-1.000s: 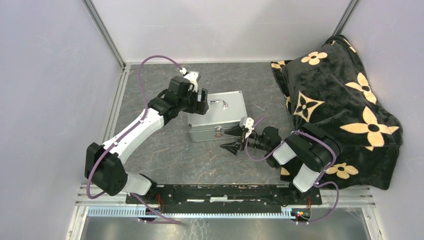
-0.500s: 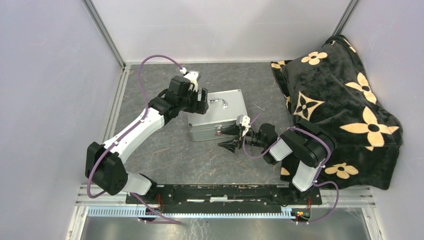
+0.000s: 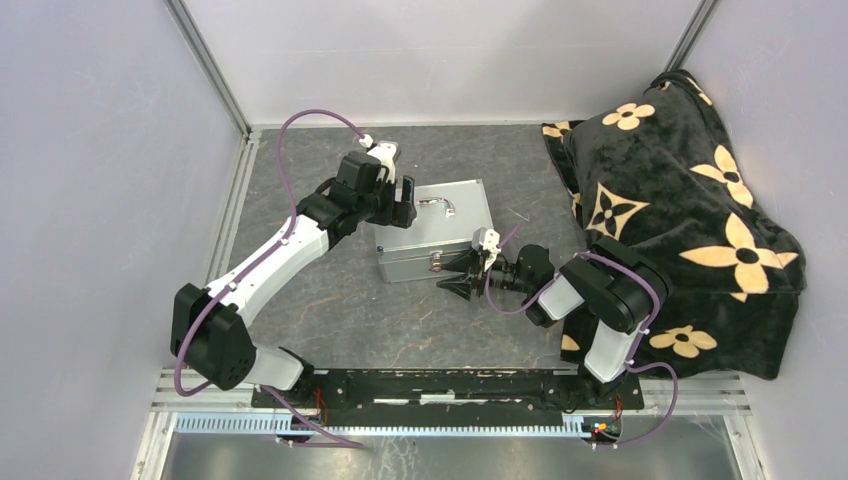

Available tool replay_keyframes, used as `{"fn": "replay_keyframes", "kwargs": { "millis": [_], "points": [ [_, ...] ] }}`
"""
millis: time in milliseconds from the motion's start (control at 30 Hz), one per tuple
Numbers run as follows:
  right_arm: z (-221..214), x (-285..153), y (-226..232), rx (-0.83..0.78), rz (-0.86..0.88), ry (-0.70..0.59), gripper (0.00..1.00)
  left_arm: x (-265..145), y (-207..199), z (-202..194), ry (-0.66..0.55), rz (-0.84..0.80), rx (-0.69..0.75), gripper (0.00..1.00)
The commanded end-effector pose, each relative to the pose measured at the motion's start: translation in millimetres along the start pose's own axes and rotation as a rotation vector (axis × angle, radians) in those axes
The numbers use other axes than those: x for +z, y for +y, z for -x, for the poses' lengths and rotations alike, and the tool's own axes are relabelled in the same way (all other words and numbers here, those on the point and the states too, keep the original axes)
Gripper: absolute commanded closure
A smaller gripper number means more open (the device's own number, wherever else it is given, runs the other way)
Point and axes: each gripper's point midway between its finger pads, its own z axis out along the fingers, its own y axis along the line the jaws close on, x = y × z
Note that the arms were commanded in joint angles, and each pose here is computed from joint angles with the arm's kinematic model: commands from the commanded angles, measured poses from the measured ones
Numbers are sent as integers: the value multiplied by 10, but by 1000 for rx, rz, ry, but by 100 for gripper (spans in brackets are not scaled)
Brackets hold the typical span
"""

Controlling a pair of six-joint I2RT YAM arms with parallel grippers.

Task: Organize the medicine kit
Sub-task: Close the medicine box at the center of the board.

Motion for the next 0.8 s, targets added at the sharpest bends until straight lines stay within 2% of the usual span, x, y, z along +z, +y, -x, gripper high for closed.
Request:
{"fn": "replay_keyframes", "kwargs": {
  "millis": [0, 267, 367, 767],
  "points": [
    [96, 35, 119, -29, 73, -25, 48, 76, 116, -464, 176, 31, 39, 12],
    [66, 20, 114, -32, 66, -13, 52, 77, 117, -463, 177, 31, 40, 13],
    [33, 0, 40, -35, 16, 3, 46, 81, 119, -467, 178, 31, 42, 13],
    [-30, 13, -149, -40, -73, 29, 39, 83, 115, -471, 180, 29, 43, 13]
  ]
}}
